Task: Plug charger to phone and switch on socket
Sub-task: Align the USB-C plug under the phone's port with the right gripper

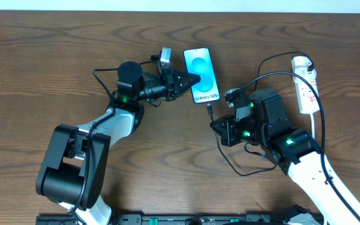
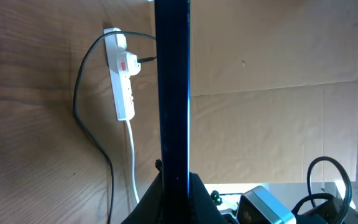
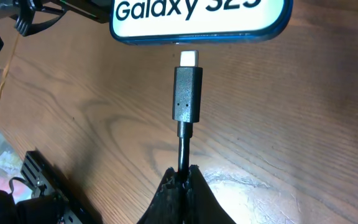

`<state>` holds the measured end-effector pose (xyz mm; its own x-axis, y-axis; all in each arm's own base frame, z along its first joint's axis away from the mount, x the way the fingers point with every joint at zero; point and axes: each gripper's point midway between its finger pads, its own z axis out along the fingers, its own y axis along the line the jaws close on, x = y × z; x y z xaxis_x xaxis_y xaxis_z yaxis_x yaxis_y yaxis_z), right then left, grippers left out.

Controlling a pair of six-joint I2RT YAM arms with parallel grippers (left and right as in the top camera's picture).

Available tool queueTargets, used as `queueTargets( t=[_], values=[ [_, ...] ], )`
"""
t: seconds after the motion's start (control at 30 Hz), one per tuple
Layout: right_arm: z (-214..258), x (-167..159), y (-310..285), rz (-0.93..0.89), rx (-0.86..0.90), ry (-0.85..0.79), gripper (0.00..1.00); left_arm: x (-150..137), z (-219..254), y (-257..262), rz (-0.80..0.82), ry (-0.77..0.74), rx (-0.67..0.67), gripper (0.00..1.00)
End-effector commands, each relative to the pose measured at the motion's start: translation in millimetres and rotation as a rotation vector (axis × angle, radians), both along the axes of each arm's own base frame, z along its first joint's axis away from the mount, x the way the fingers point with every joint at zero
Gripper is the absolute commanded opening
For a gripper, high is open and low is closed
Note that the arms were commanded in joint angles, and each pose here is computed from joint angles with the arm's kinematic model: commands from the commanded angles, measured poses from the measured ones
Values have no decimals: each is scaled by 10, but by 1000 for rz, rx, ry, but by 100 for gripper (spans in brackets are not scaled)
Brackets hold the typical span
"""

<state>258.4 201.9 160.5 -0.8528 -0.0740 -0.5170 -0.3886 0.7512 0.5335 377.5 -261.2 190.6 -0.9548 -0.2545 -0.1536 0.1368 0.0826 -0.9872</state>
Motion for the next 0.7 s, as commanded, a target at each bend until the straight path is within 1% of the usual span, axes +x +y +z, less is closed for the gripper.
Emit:
queueTargets(
  t=[0.0, 0.67],
  values=[
    [33, 6, 28, 2, 9, -9, 1, -7, 140, -13, -29, -72, -8, 8],
    [67, 43, 46, 3, 19, -30, 1, -38, 140, -46, -43, -63, -10, 7]
  ],
)
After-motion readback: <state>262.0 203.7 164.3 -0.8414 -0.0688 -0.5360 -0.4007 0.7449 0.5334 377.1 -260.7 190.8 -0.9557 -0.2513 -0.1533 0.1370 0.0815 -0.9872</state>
